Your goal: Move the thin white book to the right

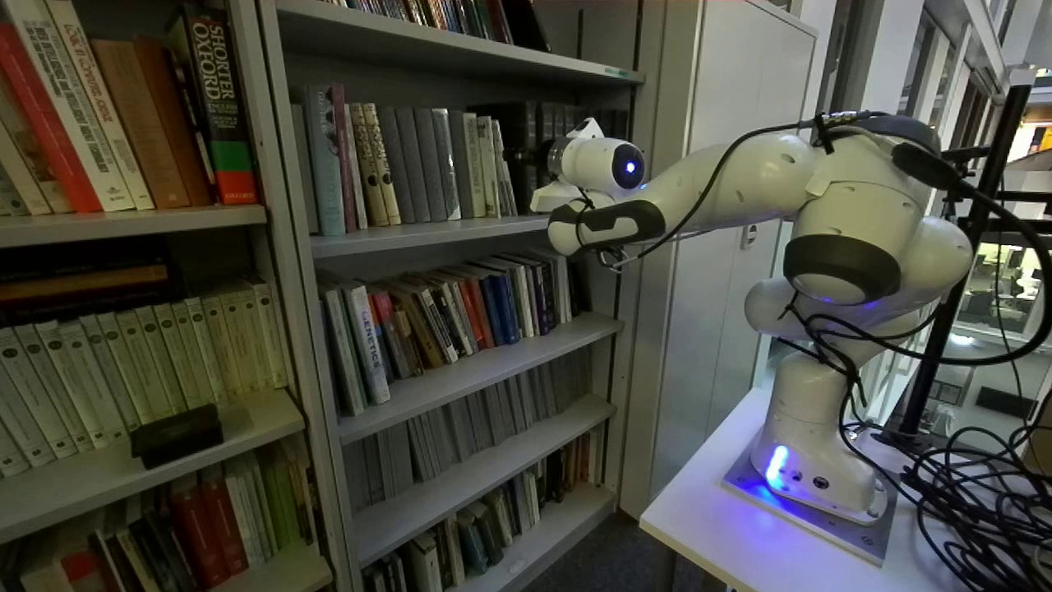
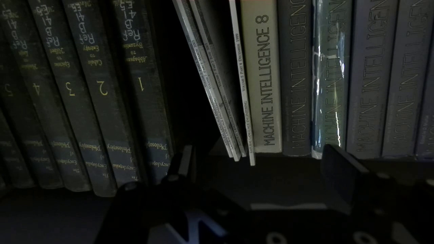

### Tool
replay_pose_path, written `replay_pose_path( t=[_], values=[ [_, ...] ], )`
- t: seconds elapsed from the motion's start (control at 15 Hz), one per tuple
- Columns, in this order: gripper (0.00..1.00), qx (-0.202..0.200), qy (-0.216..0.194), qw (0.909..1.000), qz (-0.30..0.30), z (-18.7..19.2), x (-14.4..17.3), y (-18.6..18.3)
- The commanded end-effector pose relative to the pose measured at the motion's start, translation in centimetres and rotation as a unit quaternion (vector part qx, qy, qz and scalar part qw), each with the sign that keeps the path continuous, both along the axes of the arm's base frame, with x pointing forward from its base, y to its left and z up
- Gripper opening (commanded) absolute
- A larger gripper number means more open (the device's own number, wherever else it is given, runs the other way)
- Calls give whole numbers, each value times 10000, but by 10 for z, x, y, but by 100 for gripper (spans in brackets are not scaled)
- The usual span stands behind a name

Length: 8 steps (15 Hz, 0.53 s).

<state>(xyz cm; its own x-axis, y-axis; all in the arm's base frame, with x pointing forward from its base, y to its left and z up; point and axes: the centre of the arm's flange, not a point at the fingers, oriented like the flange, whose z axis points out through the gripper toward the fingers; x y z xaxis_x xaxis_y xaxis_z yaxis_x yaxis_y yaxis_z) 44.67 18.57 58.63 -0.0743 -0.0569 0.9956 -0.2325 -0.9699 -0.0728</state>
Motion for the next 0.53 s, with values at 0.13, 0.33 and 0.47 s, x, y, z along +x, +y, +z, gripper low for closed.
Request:
replay_pose_path(
  t=[0.13, 0.33, 0.47],
  values=[
    [100, -7, -107, 9999, 40, 5, 0, 3],
    [100, -12, 7, 10000, 33, -1, 0, 4],
    [100, -13, 5, 10000, 39, -1, 1, 4]
  ],
)
